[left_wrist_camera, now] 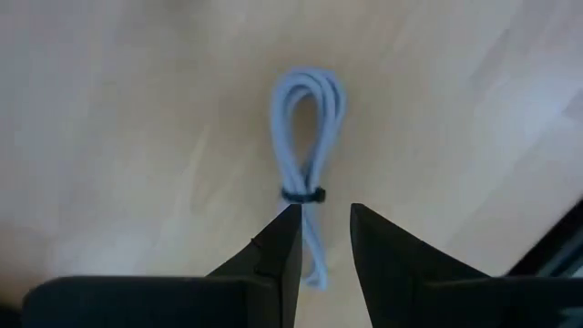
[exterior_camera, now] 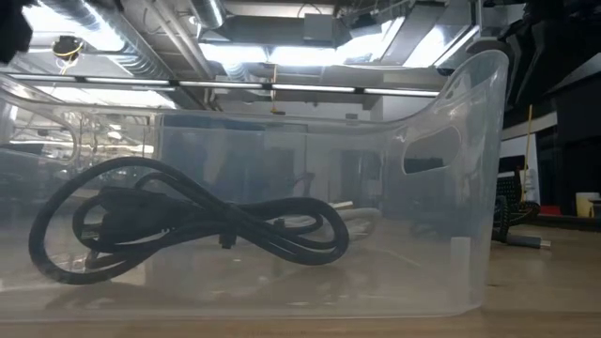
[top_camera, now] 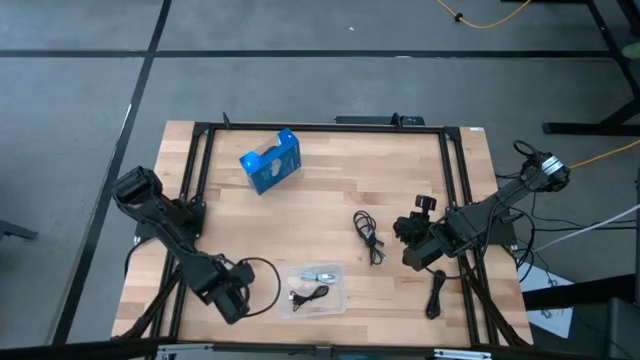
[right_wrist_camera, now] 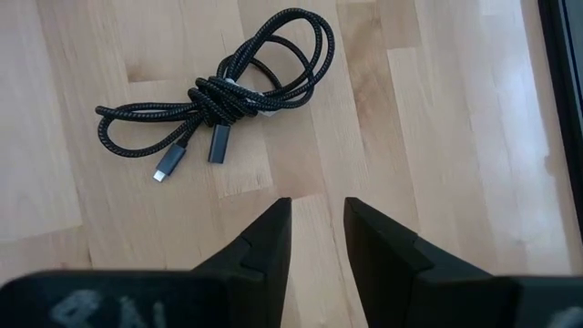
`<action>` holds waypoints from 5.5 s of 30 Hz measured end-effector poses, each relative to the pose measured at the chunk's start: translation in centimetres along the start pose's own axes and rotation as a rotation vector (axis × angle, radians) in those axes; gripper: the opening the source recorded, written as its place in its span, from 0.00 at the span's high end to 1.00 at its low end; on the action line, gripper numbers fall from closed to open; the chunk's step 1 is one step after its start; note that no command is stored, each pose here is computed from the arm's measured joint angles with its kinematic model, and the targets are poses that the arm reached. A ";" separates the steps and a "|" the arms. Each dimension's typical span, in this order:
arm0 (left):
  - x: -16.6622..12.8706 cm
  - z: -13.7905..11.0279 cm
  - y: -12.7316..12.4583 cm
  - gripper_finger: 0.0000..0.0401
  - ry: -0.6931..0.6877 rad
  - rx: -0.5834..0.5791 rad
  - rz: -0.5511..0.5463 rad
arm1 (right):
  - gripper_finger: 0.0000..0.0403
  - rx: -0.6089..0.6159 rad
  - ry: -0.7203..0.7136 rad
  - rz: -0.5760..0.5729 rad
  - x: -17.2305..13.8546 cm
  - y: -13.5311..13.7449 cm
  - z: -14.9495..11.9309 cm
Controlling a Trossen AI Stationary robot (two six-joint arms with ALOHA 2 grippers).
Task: Pick and place USB-C Cables
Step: Put the gray charger cable into the transparent bin, then put the bottom black charger cable into the transparent bin
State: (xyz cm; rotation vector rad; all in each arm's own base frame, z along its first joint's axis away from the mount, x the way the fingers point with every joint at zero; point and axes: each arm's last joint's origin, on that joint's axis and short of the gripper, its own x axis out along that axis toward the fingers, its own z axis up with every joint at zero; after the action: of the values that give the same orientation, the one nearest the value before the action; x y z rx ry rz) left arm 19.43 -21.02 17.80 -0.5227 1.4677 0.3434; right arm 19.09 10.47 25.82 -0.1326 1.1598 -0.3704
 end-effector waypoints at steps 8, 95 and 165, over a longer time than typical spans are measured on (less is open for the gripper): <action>2.7 -0.4 2.1 0.78 0.018 0.000 0.041 | 0.73 0.000 0.000 0.000 0.0 0.0 0.0; -2.7 13.8 -5.2 0.81 -0.517 0.358 -0.310 | 0.73 0.002 -0.004 0.004 0.0 0.1 0.0; -8.6 13.2 0.4 0.74 -0.653 0.284 0.043 | 0.73 -0.123 0.440 0.422 -1.6 2.5 -3.6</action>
State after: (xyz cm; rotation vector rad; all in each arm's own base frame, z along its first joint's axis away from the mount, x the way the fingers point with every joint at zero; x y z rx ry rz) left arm 29.65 -12.92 26.57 -0.1237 0.8710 0.2951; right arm 15.83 13.72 25.03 0.0931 1.6051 0.0532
